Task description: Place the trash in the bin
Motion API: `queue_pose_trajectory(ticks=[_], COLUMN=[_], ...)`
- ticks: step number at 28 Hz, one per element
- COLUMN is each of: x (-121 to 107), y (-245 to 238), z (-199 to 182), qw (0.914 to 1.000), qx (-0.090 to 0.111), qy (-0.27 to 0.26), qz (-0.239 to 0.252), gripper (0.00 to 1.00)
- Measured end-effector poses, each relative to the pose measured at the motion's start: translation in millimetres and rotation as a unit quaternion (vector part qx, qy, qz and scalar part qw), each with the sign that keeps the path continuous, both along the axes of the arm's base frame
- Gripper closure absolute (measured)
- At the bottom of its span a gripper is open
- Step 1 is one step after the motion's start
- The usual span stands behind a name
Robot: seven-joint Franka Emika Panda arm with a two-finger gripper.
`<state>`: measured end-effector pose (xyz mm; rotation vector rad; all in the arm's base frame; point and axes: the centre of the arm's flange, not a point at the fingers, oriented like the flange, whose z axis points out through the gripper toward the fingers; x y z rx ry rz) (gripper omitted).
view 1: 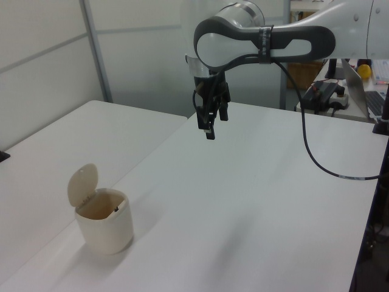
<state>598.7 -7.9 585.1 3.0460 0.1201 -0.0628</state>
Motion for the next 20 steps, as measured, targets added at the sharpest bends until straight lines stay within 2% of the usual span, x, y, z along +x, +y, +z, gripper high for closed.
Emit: queue_pose_trajectory(ticks=[20], x=[-0.2], y=[-7.3], z=[-0.6], qw=[1.0], qx=[0.004], qy=[0.001], qz=[-0.007], gripper=[0.0])
